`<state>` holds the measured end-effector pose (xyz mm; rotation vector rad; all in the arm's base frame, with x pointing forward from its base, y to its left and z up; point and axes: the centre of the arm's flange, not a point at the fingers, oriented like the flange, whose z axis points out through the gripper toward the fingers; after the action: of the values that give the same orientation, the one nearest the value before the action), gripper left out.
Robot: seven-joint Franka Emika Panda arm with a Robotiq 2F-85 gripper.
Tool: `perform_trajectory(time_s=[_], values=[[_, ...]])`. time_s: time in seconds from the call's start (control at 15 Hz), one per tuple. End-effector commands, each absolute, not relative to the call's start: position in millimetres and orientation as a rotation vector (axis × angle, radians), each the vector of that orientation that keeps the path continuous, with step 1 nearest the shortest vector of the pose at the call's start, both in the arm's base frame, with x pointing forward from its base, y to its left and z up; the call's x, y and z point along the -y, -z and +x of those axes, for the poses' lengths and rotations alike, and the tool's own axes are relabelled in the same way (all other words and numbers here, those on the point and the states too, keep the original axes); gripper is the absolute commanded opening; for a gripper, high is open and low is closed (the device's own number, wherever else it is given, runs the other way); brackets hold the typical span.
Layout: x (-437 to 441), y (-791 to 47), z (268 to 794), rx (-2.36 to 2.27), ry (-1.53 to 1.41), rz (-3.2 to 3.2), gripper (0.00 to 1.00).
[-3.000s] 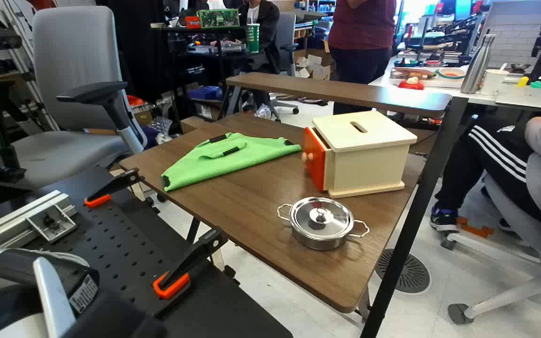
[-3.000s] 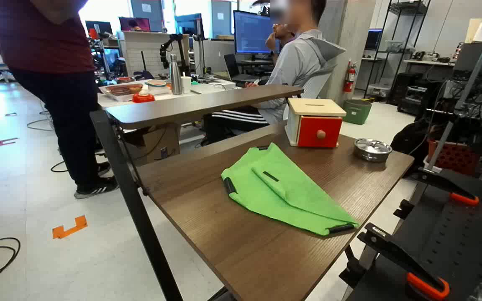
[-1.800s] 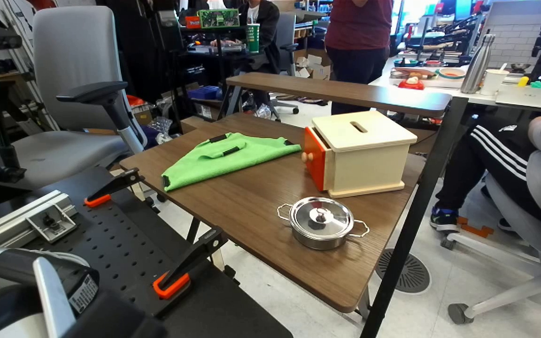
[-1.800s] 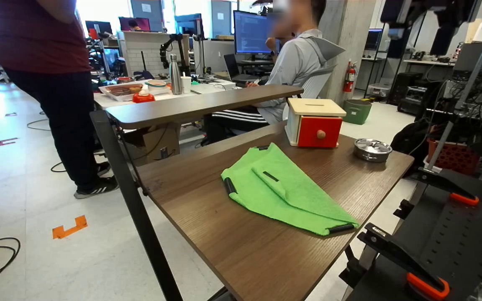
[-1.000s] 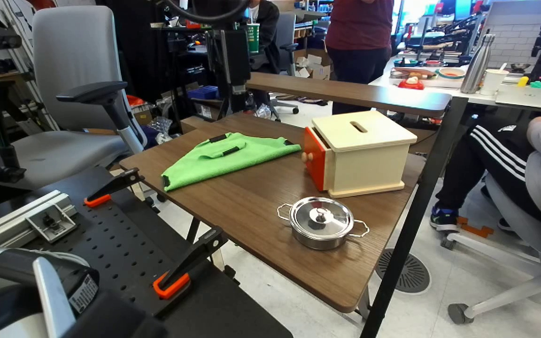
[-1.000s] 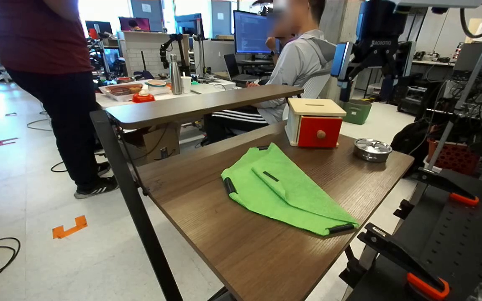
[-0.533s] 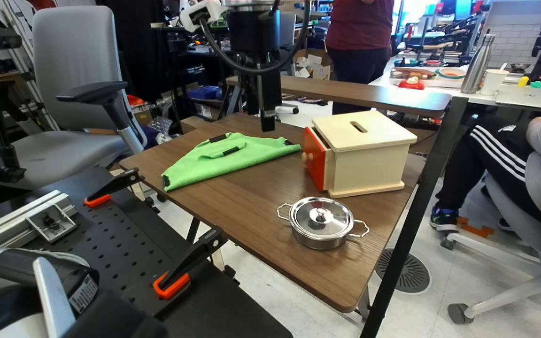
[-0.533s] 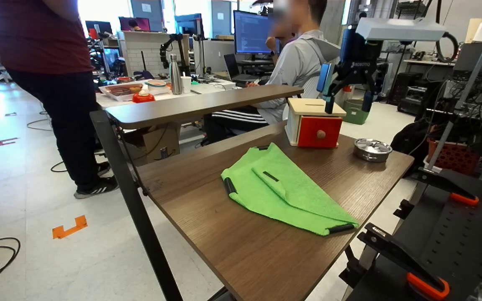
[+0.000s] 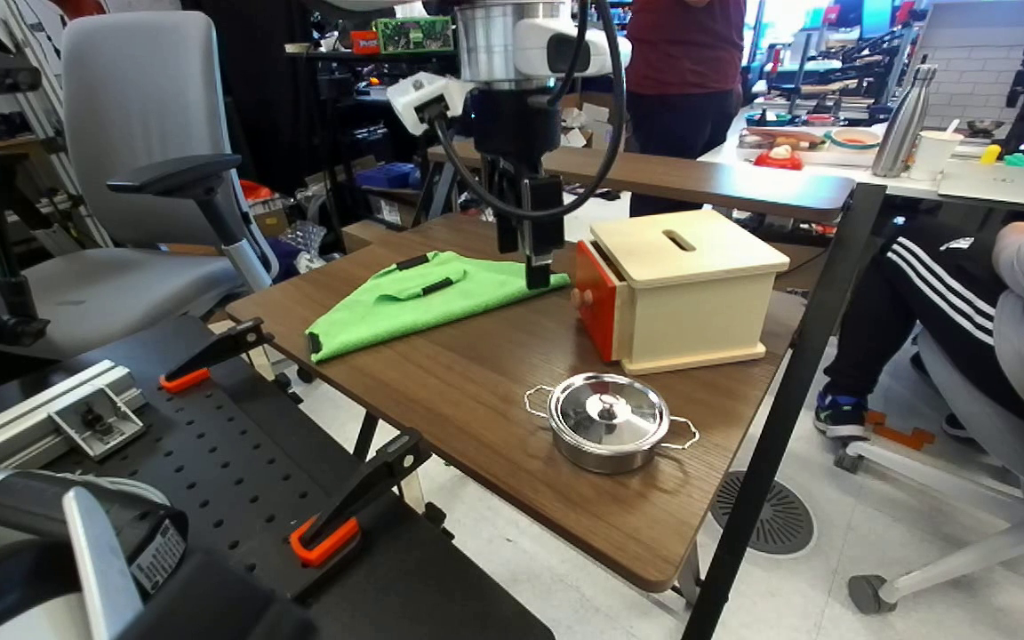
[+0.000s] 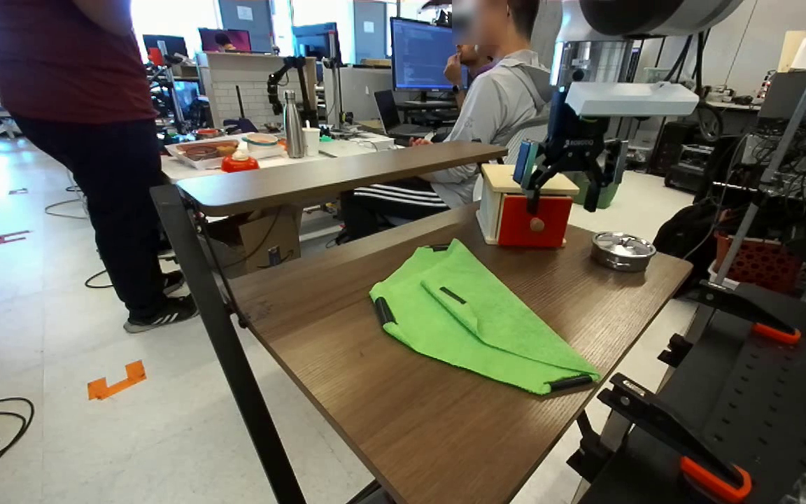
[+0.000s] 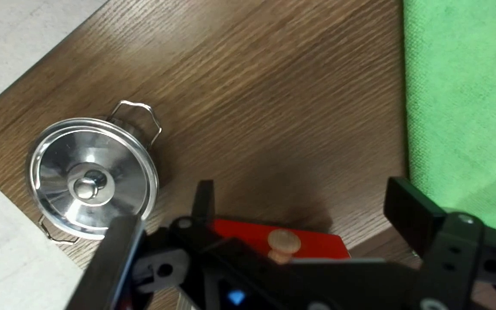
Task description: Open the drawer
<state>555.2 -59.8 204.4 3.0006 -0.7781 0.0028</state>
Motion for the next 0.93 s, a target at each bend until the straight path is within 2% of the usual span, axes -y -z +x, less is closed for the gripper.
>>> perform_trajectory(time_s=[0.0,0.87], values=[[62,-188,571,0.773,-0.077,3.019,1.00],[76,-167,592,0.871,-0.176,2.988,1.00]])
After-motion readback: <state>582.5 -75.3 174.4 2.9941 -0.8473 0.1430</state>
